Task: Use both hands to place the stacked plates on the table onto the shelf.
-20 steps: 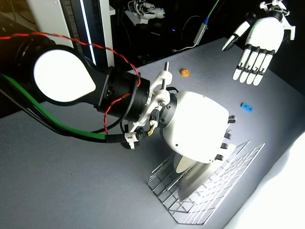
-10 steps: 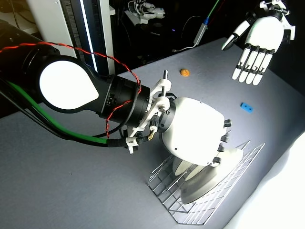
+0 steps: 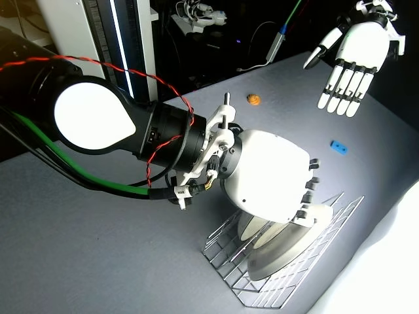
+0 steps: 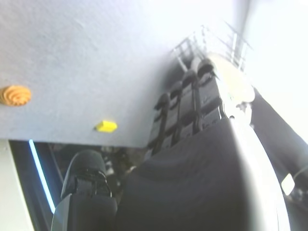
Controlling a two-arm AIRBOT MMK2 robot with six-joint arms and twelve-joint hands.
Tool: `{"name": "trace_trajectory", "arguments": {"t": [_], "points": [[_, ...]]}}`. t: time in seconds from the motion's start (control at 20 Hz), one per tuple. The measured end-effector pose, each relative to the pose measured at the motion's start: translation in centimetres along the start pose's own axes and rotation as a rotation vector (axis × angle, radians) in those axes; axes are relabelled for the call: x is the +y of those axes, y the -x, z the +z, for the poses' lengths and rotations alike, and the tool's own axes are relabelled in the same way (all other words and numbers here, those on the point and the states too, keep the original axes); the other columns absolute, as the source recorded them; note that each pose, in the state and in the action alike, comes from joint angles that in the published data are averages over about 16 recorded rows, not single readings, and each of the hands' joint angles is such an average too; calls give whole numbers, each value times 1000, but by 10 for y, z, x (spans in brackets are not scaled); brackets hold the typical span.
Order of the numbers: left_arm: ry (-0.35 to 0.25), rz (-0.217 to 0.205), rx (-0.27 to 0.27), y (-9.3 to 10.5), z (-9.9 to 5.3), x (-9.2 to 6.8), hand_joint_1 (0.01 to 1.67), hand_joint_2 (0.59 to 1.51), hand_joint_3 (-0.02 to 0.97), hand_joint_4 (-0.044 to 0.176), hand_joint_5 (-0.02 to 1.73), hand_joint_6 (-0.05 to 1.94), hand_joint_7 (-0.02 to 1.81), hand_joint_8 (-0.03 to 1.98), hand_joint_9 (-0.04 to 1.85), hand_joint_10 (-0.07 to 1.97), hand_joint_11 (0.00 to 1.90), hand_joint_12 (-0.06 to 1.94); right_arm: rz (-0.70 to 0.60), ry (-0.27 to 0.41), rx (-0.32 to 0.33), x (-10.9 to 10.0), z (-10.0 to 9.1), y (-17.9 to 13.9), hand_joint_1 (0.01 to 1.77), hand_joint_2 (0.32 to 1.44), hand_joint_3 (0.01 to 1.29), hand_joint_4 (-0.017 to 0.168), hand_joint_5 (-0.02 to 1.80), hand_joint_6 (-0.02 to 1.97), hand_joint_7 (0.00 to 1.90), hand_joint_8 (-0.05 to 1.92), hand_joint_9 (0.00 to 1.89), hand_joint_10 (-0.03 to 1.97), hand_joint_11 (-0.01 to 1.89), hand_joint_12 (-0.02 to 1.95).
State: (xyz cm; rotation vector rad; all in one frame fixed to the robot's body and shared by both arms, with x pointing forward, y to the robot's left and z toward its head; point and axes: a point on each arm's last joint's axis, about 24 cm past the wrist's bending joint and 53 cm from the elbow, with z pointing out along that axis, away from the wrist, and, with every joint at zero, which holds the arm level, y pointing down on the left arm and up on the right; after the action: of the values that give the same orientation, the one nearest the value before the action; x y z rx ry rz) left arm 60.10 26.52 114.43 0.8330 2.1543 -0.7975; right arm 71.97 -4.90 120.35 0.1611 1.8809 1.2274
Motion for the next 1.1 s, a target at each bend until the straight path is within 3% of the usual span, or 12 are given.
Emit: {"name": "trace_trajectory", "arguments": {"t": [0.3, 0.75, 0.95, 1.1], "points": [[-80, 70, -12, 7, 12, -30, 17, 1210, 21, 1, 24, -6, 32, 17, 26, 14, 23, -6, -47, 53, -27, 26, -18, 14, 1064, 1028, 12, -3, 744, 90, 848, 1, 860, 20, 373, 1287], [-249, 188, -16, 10, 31, -95, 17, 1209, 20, 2, 43, -6, 50, 18, 38, 14, 23, 18, -189, 98, -38, 55, -57, 9, 1036, 1022, 12, -2, 741, 76, 831, 2, 842, 18, 347, 1287], [-299, 215, -8, 6, 35, -115, 17, 1220, 20, 2, 159, 25, 178, 67, 155, 66, 36, 302, -255, 106, -38, 58, -71, 0, 967, 1032, 12, -2, 754, 73, 857, 25, 864, 85, 401, 1293], [-317, 227, 0, 4, 37, -122, 28, 1234, 20, 2, 257, 246, 289, 334, 272, 369, 129, 651, -293, 113, -34, 59, -78, -8, 872, 1043, 12, -2, 776, 208, 896, 214, 899, 374, 531, 1388]]}}
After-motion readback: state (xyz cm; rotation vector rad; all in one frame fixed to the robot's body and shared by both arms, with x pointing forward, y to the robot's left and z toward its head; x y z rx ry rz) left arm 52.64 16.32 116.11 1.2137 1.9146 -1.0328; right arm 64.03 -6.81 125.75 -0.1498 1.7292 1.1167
